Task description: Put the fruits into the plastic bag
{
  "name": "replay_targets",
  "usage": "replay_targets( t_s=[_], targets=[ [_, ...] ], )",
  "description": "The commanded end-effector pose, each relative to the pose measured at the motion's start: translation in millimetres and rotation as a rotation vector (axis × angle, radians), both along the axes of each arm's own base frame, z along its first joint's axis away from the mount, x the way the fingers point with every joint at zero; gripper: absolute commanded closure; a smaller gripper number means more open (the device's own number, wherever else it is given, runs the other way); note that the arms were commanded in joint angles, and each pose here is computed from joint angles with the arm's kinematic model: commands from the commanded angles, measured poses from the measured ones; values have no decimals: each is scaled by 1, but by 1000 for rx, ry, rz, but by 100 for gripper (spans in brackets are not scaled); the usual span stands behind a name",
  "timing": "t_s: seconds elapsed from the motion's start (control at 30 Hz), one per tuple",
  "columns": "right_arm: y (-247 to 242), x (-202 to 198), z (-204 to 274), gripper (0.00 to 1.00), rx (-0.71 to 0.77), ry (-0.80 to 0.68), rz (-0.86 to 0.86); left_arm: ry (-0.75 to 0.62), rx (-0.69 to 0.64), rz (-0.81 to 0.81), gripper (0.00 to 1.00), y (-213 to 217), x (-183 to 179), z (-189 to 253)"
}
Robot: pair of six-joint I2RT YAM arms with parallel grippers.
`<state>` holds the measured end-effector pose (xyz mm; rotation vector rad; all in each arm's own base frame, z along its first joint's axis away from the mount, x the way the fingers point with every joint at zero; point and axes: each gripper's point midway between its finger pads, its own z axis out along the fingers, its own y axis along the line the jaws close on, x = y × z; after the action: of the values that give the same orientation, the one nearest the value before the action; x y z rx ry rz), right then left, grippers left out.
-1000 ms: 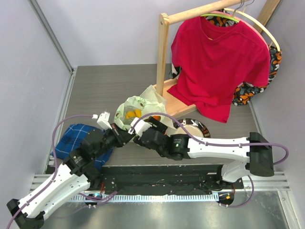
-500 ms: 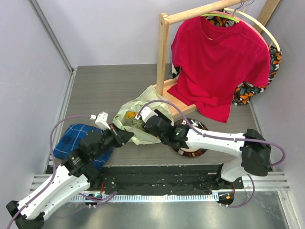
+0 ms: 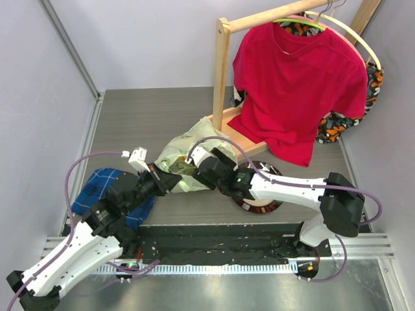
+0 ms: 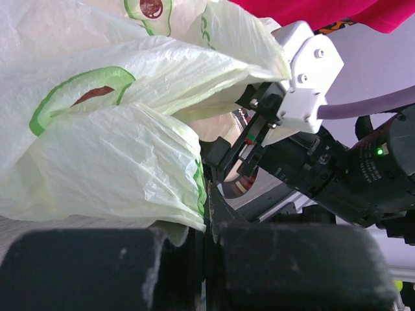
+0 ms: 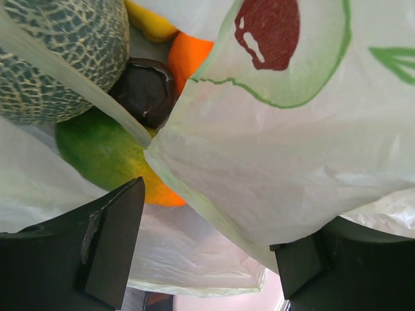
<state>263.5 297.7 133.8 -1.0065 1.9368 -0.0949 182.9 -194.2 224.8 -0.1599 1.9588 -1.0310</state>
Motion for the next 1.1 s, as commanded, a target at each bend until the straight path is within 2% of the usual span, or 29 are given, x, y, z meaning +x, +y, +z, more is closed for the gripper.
replay_targets(
  t_s=[0.0, 0.17, 0.27, 0.33, 0.37, 0.43, 0.47, 0.57, 0.63, 0.7, 0.73, 0.77, 0.83, 0.9, 0.97, 1.07],
  targets=[
    [-15, 11, -3, 21, -101, -64, -62, -74, -24, 16, 100, 2, 4, 27],
    [-29, 31, -7, 26, -180, -191, -172, -76, -28, 8, 100, 1, 3, 30],
    [-36, 41, -7, 34, -263, -281, -232, -83, -32, -3, 100, 0, 3, 36],
    [-42, 46, 0, 46, -318, -334, -269, -91, -25, -16, 100, -2, 3, 39],
    [-42, 47, 1, 58, -332, -342, -272, -104, -27, -21, 100, -3, 3, 47],
    [-39, 50, 14, 71, -300, -367, -288, -124, -10, -31, 100, -5, 5, 54],
    [-37, 50, 19, 84, -286, -371, -286, -144, -15, -32, 100, -4, 5, 66],
    [-33, 48, 52, 99, -166, -366, -276, -192, 20, -30, 100, -3, 12, 90],
    [-27, 40, 80, 99, -46, -328, -216, -260, 58, -24, 100, 2, 17, 117],
    [-18, 32, 108, 99, 81, -287, -169, -262, 125, 2, 100, 10, 32, 122],
    [-17, 25, 133, 99, 171, -278, -134, -311, 135, 16, 100, 16, 37, 144],
    [-5, 21, 152, 99, 280, -235, -76, -283, 142, -24, 100, 14, 48, 142],
    [-5, 11, 181, 99, 372, -210, -28, -306, 105, -63, 100, 16, 59, 168],
    [-2, 8, 211, 99, 473, -184, 2, -252, 34, -142, 100, 17, 77, 173],
    [-1, 7, 237, 99, 548, -179, 15, -285, -14, -176, 100, 18, 84, 201],
    [3, 5, 258, 99, 635, -166, 24, -308, -15, -196, 100, 25, 97, 223]
  ],
)
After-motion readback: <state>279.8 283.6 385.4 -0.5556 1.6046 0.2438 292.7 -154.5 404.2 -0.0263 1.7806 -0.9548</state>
